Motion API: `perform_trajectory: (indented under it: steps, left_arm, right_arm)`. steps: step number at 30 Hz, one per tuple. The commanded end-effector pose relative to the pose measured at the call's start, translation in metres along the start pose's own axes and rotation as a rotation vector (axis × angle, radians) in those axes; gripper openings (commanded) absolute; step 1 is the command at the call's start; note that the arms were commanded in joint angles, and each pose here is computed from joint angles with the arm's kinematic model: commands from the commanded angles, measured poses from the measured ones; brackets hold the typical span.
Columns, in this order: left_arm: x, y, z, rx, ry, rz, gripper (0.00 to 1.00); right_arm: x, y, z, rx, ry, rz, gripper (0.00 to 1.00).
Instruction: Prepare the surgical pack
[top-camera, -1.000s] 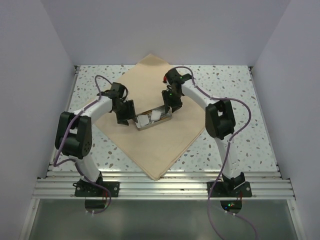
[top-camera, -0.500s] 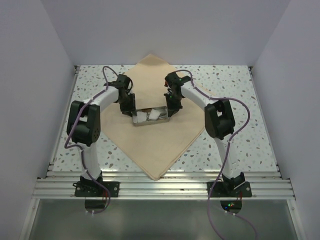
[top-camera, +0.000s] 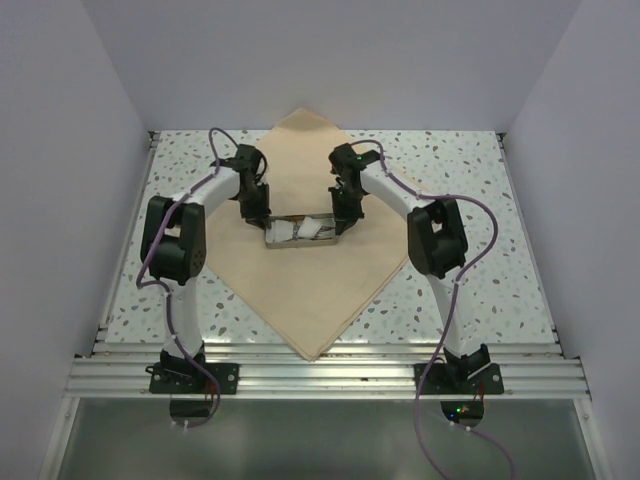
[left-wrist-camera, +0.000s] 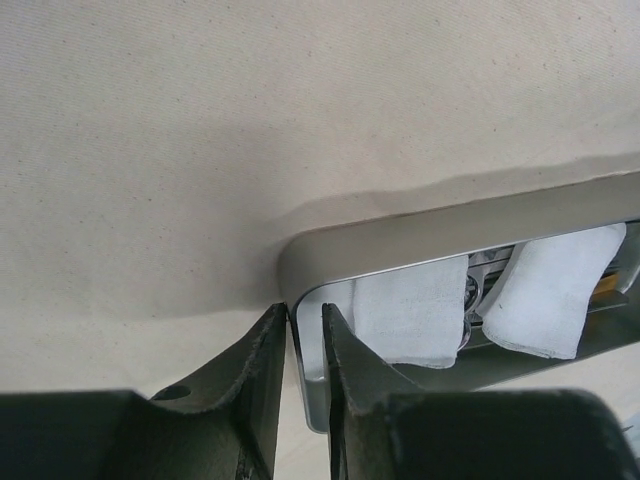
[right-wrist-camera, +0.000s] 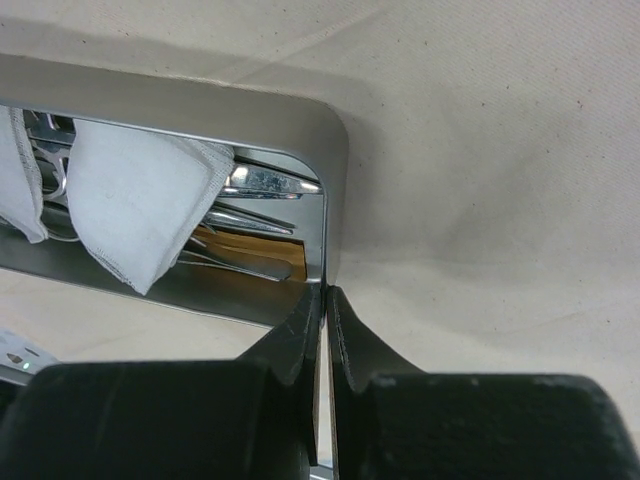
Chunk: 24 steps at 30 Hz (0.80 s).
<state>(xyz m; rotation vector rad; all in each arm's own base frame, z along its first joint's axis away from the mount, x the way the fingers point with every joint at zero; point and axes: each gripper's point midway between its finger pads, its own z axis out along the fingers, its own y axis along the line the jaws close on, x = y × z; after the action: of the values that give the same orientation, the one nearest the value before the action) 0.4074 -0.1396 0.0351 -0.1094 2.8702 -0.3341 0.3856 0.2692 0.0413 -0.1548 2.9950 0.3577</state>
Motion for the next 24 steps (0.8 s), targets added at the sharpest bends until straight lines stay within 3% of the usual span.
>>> perform_trajectory:
  steps: [1, 13, 24]
  left_arm:
    - [-0.009, 0.003, 0.004, 0.019, -0.019, 0.004, 0.24]
    - [-0.026, 0.007, 0.005, 0.033, -0.046, -0.018, 0.21]
    - [-0.035, -0.003, 0.004, 0.072, -0.06, -0.021, 0.05]
  right_arm:
    - [0.003, 0.008, -0.001, -0.019, 0.027, 0.015, 0.02]
    - [-0.005, 0.012, -0.003, -0.035, 0.006, 0.017, 0.0]
    - [-0.009, 0.011, -0.006, -0.029, -0.021, 0.03, 0.0]
